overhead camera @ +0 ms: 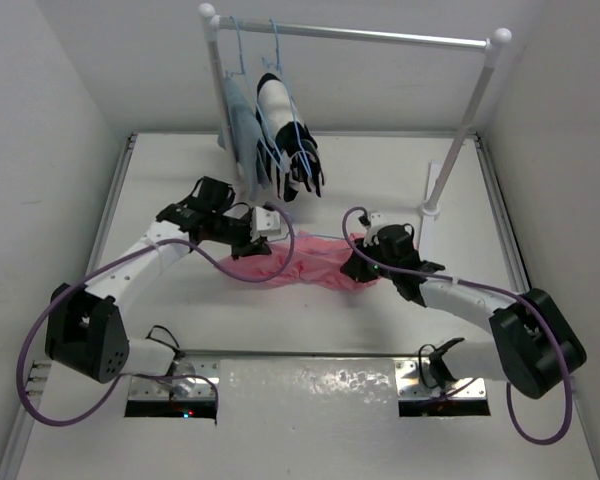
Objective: Place the t-shirt on the hanger
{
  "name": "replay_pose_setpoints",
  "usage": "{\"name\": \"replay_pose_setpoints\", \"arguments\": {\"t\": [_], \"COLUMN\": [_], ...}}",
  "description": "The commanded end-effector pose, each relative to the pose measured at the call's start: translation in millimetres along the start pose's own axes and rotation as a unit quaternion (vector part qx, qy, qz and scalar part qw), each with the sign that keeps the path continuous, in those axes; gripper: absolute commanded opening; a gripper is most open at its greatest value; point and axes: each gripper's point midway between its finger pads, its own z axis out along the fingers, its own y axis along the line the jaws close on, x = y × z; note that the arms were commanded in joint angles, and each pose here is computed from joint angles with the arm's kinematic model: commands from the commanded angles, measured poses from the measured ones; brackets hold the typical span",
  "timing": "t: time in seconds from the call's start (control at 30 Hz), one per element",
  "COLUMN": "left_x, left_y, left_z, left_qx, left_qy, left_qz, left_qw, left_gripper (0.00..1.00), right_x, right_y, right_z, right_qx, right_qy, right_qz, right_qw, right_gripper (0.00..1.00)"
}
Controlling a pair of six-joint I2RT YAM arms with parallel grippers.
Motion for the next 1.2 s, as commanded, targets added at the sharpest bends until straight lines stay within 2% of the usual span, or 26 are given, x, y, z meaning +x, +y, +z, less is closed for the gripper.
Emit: {"name": "replay_pose_setpoints", "arguments": {"t": [0.0, 0.13, 0.17, 0.23, 0.27, 0.37, 0.47, 0.57, 0.63, 0.7, 0.73, 0.8, 0.87, 1.0, 1.1, 1.17], "left_x": [-26, -28, -26, -25, -20, -18, -12, -6, -6, -10, -13, -14, -16, -18, -18, -18], "left_y": [20, 9, 5, -2, -5, -12, -19, -23, -22, -16, -9, -4, 2, 6, 7, 9], "left_z": [-19, -23, -22, -22, -21, -20, -20, -19, -19, -18, -17, -17, -15, -15, -15, -16], "left_qx": [-0.041, -0.022, -0.015, -0.01, -0.007, 0.0, 0.007, 0.004, 0.001, -0.012, -0.024, -0.034, -0.04, -0.047, -0.047, -0.05], "left_qy": [-0.045, -0.052, -0.05, -0.052, -0.049, -0.051, -0.048, -0.042, -0.045, -0.052, -0.058, -0.058, -0.06, -0.064, -0.063, -0.062], "left_qz": [-0.001, 0.02, 0.024, 0.025, 0.018, 0.009, 0.012, 0.007, 0.001, -0.009, -0.008, -0.025, -0.036, -0.045, -0.037, -0.03], "left_qw": [0.998, 0.998, 0.998, 0.998, 0.999, 0.999, 0.999, 0.999, 0.999, 0.999, 0.998, 0.997, 0.997, 0.996, 0.996, 0.996], "left_gripper": [0.0, 0.0, 0.0, 0.0, 0.0, 0.0, 0.0, 0.0, 0.0, 0.0, 0.0, 0.0, 0.0, 0.0, 0.0, 0.0], "right_x": [15, 50, 56, 59, 51, 37, 28, 24, 17, 23, 29, 30, 19, 14, 32, 42], "right_y": [6, -12, -14, -10, -4, 0, -4, -8, -16, -28, -45, -50, -43, -48, -53, -49], "right_z": [-8, -15, -15, -13, -12, -16, -20, -21, -20, -16, -16, -10, -4, -3, -4, 4], "right_qx": [-0.032, -0.005, -0.002, -0.023, -0.039, -0.044, -0.025, -0.004, 0.022, 0.06, 0.107, 0.121, 0.115, 0.153, 0.176, 0.158], "right_qy": [0.016, 0.043, 0.048, 0.037, 0.02, -0.012, -0.03, -0.047, -0.08, -0.082, -0.084, -0.086, -0.084, -0.075, -0.046, -0.033], "right_qz": [0.021, 0.018, 0.016, 0.019, 0.014, 0.011, 0.018, 0.064, 0.147, 0.22, 0.242, 0.272, 0.282, 0.286, 0.295, 0.307], "right_qw": [0.999, 0.999, 0.999, 0.999, 0.999, 0.999, 0.999, 0.997, 0.986, 0.97, 0.961, 0.951, 0.949, 0.943, 0.938, 0.938], "right_gripper": [0.0, 0.0, 0.13, 0.3, 0.44, 0.56, 0.57, 0.55, 0.53, 0.49, 0.47, 0.45, 0.45, 0.48, 0.49, 0.44]}}
